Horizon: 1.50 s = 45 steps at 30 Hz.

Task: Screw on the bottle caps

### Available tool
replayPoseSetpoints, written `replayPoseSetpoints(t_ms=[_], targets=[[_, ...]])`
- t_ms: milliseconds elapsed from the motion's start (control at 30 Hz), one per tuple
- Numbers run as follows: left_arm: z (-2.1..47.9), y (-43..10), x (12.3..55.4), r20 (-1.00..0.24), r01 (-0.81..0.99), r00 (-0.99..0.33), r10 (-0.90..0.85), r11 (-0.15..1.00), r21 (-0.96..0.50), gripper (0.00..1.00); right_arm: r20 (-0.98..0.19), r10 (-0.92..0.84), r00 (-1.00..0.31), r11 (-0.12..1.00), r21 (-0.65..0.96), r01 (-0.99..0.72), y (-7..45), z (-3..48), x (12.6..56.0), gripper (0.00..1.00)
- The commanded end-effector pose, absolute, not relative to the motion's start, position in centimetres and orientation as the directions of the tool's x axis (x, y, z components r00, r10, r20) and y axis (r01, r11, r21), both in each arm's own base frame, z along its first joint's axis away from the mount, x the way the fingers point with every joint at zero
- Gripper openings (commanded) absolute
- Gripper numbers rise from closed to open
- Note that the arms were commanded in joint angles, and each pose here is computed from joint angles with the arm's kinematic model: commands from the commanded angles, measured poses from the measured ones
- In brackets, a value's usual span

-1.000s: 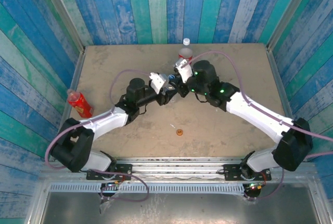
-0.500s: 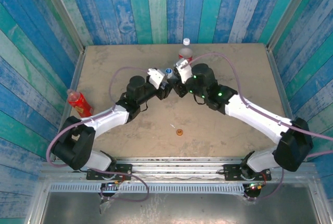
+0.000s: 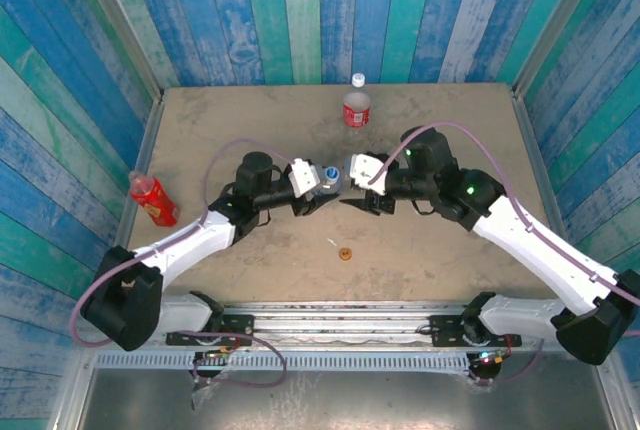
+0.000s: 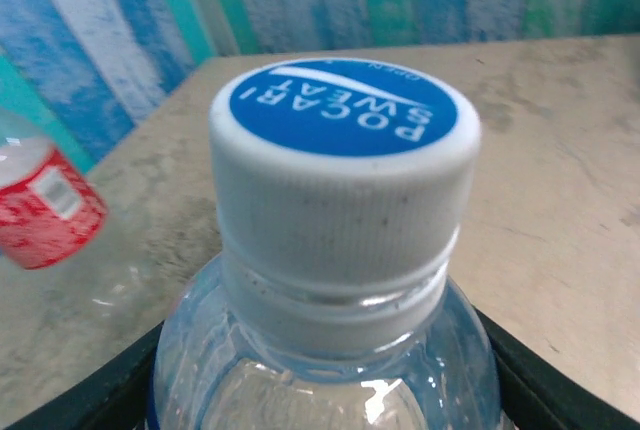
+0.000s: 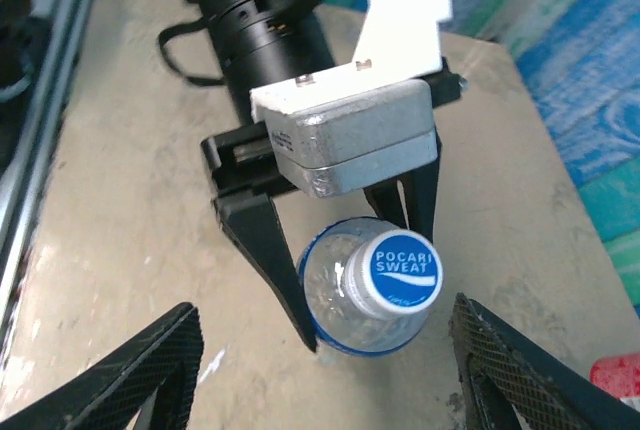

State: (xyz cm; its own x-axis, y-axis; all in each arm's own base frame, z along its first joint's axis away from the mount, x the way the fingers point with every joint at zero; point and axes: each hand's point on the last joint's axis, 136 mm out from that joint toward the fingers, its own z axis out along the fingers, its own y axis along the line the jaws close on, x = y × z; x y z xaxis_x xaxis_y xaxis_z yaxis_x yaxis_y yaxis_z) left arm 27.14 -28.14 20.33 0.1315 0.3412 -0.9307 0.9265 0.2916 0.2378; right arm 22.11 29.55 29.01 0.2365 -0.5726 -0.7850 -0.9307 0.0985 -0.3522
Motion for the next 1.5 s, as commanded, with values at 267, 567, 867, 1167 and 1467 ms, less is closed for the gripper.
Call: replayPoseSetpoints(t_ms=[267,567,867,1167,1467], targets=[[22.0,-28.8,22.4,-0.944,0.975,0.186,0.273,0.068,0.212,0.64,-0.681,-0.650,0.337,-0.240,-0.237,-0.941,31.2,26.5,19.7,0.56],[21.9,-28.9,22.3,-0.946,0.977,0.179,0.269,0.061,0.203,0.63,-0.657,-0.703,0.272,-0.215,-0.169,-0.962,32.0,24.5,21.1,0.27],[24.6,-27.9,25.8,-0.949,0.908,0.222,0.224,0.306,0.285,0.63,-0.651,-0.759,0.021,0.051,-0.093,-0.994,31.7,23.9,23.5,0.13],[29.7,-25.7,33.1,-0.939,0.677,0.290,0.186,0.653,0.339,0.63,-0.667,-0.260,-0.698,0.878,0.138,-0.459,28.3,20.8,30.7,0.03],[26.6,-26.8,32.2,-0.933,0.748,0.259,0.249,0.560,0.357,0.62,-0.640,-0.335,-0.692,0.839,0.133,-0.528,29.5,22.0,30.3,0.22]])
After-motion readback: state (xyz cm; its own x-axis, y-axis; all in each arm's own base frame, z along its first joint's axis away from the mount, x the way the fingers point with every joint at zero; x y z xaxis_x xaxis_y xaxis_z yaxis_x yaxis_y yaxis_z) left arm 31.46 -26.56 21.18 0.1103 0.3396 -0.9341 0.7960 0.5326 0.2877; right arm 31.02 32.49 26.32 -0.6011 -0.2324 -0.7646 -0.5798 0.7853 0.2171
